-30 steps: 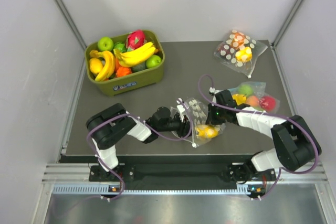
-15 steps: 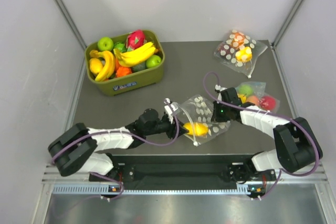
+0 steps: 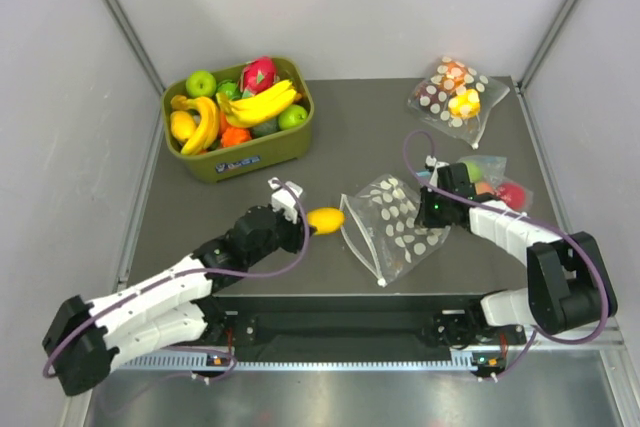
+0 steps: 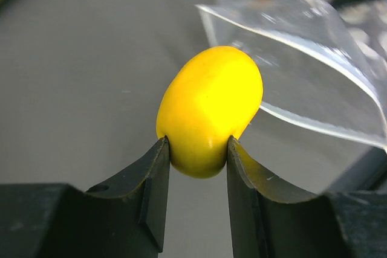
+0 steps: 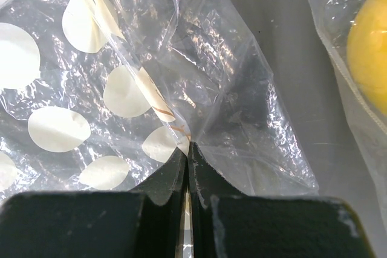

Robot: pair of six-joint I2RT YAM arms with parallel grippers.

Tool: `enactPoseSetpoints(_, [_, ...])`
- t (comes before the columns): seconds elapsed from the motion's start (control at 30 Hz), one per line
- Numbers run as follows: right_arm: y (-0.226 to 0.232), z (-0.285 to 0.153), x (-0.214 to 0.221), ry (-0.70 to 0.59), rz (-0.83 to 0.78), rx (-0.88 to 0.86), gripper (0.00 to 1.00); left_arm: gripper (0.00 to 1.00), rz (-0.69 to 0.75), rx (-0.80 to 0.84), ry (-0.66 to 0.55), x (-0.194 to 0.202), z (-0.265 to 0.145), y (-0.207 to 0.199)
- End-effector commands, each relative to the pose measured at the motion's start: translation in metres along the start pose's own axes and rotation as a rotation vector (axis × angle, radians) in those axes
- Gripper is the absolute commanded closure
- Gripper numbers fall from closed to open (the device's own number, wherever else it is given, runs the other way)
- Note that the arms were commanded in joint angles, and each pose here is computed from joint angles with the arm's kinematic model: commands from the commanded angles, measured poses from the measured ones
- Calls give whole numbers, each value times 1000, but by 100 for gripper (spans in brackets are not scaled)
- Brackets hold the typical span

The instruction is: Open the zip-top bag and remove the fake food

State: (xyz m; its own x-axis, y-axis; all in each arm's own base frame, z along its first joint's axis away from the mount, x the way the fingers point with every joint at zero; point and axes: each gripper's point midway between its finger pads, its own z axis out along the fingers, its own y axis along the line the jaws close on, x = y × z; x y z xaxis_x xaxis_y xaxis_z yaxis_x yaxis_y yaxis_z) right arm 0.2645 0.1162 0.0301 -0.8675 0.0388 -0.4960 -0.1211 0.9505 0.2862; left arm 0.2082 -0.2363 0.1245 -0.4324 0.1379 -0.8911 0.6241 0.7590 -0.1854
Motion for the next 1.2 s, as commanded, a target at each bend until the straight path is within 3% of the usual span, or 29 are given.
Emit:
enactPoseSetpoints(0.0, [5,-8,-23,-69,-26,-33,100,100,-48,-241,-29,-26,-30,46])
enactPoseSetpoints(0.2, [8,-9,-26,-78,-28,-54,100,100,-176,-495,-185,-92,-80,107])
enactPoseSetpoints(0.4, [10,-11,-26,-86,-31,-76,100,100,-259,-728,-223,-122,-124,166])
enactPoseSetpoints(0.87, [14,-13,-26,-96,-39,-100,100,100,-199,-892,-248,-162,-126,232])
enactPoseSetpoints(1.03, [14,-12,-25,-91,-41,-99,100,100,-219,-866,-292,-174,-124,249])
enactPoseSetpoints(1.17, [13,-12,-24,-89,-37,-97,100,100,-226,-836,-251,-166,-112,262])
